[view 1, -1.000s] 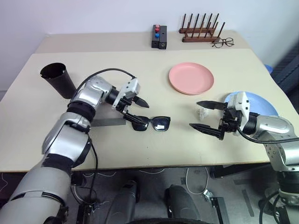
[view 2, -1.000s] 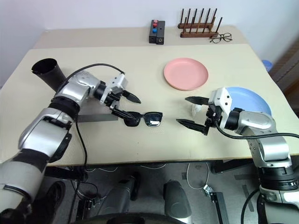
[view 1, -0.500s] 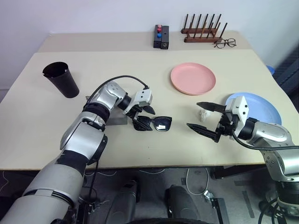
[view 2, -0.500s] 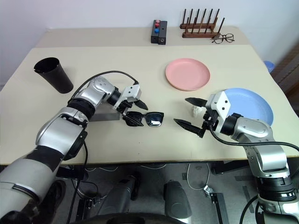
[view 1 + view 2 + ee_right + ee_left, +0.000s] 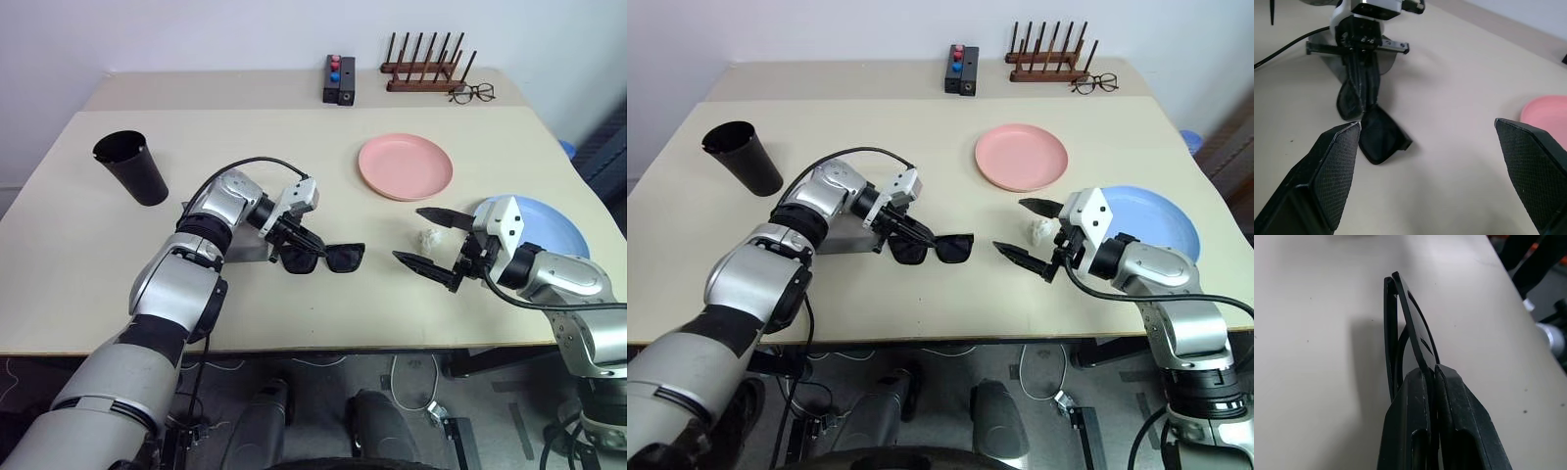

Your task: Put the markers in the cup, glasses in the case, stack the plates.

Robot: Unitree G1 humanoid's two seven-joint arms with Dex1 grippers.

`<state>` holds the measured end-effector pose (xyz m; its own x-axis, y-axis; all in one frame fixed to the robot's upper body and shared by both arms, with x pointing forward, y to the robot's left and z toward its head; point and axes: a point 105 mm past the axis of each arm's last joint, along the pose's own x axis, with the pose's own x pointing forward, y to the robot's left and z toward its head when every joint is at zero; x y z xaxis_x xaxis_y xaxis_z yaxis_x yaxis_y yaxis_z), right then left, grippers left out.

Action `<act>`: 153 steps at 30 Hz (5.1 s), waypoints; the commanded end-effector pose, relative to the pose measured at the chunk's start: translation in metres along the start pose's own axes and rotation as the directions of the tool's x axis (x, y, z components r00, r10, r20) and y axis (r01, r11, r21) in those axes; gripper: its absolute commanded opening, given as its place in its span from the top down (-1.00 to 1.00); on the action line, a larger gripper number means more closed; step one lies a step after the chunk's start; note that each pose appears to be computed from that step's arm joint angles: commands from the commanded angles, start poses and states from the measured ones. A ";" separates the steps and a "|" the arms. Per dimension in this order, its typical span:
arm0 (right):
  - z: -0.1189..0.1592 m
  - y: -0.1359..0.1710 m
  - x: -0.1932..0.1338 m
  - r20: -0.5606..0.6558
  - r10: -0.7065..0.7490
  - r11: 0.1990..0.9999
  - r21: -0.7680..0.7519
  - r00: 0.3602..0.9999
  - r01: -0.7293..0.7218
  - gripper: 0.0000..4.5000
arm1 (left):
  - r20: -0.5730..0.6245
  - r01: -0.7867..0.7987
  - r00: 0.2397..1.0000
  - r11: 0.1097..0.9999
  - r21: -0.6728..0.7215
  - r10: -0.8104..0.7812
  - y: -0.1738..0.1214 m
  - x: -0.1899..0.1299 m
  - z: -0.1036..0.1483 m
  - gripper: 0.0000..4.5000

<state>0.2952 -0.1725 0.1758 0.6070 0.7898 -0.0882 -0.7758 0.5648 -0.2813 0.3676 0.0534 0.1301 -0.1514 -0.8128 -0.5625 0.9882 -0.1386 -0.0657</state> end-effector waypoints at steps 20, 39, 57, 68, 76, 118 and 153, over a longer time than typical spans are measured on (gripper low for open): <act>0.009 -0.005 0.016 0.060 0.023 0.998 -0.052 0.998 -0.020 -1.00 | -0.096 -0.286 0.954 0.958 -0.006 0.285 -0.003 -0.136 0.007 0.99; 0.012 -0.007 0.019 0.059 0.054 0.997 -0.061 0.997 -0.050 -1.00 | -0.100 -0.312 0.947 0.947 -0.071 0.304 -0.034 -0.153 -0.074 0.99; 0.010 -0.007 0.021 0.053 0.043 0.997 -0.071 0.998 -0.039 -1.00 | -0.144 -0.244 0.964 0.958 -0.153 0.223 -0.043 -0.140 -0.089 -0.58; 0.010 -0.006 0.024 0.055 0.050 0.996 -0.071 0.997 -0.046 -1.00 | -0.093 -0.275 0.959 0.959 -0.060 0.269 -0.035 -0.142 -0.076 -0.97; 0.010 -0.007 0.025 0.056 0.052 0.996 -0.070 0.997 -0.048 -1.00 | -0.093 -0.199 0.976 0.980 -0.014 0.197 -0.046 -0.130 -0.079 -0.97; 0.008 -0.005 0.032 0.065 0.065 0.996 -0.067 0.996 -0.061 -1.00 | 0.141 -0.451 0.885 0.892 0.020 0.444 -0.017 -0.186 -0.007 -0.87; 0.009 -0.007 0.032 0.059 0.063 0.994 -0.091 0.996 -0.058 -1.00 | -0.158 -0.421 0.900 0.904 -0.068 0.407 -0.021 -0.168 -0.071 0.98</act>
<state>0.3200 -0.1511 0.1708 0.5503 0.8306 -0.0856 -0.8048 0.5004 -0.3192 0.3761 0.2300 0.1571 0.2686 -0.6863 -0.6759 0.9566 0.2725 0.1034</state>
